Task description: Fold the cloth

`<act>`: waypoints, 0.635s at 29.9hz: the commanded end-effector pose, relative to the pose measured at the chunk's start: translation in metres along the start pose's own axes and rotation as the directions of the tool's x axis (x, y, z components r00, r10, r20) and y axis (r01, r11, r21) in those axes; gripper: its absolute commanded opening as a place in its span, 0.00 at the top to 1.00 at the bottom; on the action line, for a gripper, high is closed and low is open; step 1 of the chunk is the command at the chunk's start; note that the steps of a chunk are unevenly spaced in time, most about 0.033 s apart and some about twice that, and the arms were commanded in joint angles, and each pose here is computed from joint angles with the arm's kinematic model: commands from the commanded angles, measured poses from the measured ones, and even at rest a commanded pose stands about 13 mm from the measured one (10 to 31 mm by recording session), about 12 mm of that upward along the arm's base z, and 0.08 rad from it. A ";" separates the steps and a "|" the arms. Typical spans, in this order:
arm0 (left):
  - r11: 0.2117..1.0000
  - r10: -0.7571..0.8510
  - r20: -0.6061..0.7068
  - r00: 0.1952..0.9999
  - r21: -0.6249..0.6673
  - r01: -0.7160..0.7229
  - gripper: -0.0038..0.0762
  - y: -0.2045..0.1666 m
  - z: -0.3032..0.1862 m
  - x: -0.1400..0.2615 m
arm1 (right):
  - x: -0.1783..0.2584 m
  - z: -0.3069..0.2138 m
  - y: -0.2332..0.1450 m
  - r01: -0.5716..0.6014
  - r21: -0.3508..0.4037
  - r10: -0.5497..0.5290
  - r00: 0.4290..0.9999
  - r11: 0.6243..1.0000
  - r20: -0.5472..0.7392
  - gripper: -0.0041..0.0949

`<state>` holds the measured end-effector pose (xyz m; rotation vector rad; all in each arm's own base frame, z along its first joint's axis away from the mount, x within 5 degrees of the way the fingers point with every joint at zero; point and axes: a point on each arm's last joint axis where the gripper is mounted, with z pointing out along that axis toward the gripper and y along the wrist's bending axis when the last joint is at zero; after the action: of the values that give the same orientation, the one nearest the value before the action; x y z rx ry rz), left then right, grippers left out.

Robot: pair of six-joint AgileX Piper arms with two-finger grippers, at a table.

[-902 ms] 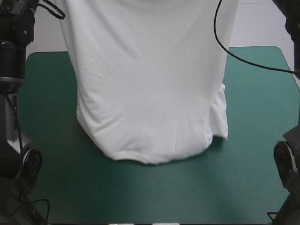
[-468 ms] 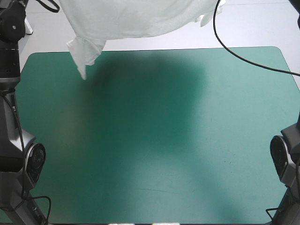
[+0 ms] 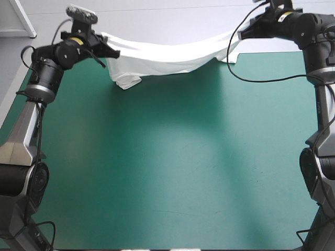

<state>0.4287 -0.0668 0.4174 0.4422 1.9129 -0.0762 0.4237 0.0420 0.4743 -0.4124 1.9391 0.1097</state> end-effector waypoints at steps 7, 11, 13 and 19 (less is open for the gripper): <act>0.996 -0.073 0.016 0.997 -0.042 0.074 0.93 -0.019 -0.051 0.057 | 0.051 -0.044 0.004 -0.097 0.014 0.097 0.995 0.995 0.002 0.97; 0.986 -0.165 -0.069 0.984 -0.014 0.165 0.93 -0.032 -0.060 0.097 | 0.099 -0.063 0.017 -0.101 0.014 0.102 0.990 0.995 -0.095 0.97; 0.983 -0.183 -0.106 0.977 -0.011 0.183 0.93 -0.037 -0.067 0.113 | 0.116 -0.074 0.024 -0.110 0.013 0.111 0.986 0.994 -0.122 0.97; 0.984 -0.175 -0.172 0.969 -0.006 0.176 0.93 -0.050 -0.099 0.150 | 0.160 -0.115 0.034 -0.133 0.077 0.145 0.973 0.988 -0.181 0.97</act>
<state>0.2949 -0.0499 0.2882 0.3215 2.2390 -0.1818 0.2820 0.0174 0.3535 -0.3315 2.2542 0.1636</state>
